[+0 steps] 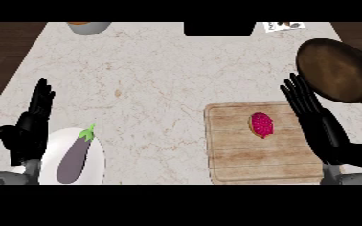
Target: Pick the cupcake from the cutting board and place it in the pan
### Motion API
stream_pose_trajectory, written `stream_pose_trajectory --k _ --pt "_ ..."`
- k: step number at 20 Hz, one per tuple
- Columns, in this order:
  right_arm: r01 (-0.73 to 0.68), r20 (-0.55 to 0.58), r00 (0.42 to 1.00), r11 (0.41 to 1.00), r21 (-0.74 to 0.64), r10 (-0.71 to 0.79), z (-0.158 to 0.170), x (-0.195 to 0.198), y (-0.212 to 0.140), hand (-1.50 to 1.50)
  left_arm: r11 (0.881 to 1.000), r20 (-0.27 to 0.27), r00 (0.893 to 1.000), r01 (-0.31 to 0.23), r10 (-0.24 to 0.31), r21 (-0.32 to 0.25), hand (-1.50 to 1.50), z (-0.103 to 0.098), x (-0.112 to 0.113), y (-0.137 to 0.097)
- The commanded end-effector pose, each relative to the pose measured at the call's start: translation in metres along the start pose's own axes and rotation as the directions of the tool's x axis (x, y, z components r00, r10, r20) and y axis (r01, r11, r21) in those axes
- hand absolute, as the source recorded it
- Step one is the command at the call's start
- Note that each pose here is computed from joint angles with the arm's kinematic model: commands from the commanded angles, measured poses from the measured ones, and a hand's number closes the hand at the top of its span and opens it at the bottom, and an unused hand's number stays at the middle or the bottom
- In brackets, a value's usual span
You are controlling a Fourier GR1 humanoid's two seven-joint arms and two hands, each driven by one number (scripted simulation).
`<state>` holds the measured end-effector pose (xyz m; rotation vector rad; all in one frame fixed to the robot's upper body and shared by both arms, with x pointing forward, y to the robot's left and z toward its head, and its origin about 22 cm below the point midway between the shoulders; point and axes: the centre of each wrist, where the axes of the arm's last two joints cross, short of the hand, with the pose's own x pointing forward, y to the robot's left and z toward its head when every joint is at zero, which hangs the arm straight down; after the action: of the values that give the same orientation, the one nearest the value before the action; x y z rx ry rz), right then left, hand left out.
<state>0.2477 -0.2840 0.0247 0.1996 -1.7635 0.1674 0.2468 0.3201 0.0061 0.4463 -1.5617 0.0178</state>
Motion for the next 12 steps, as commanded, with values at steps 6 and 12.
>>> stream_pose_trajectory --k 6,12 --pt "-0.005 0.216 0.976 1.000 -0.029 0.011 -0.034 0.065 -0.038 1.50 0.931 0.143 0.965 -0.165 0.221 -0.325 0.00 0.021 0.033 -0.079" --pt "-0.252 -0.027 0.966 0.918 -0.307 0.256 0.073 0.022 -0.054 -1.50 0.904 0.079 0.965 -0.205 0.252 -0.376 0.00 0.034 0.042 -0.084"
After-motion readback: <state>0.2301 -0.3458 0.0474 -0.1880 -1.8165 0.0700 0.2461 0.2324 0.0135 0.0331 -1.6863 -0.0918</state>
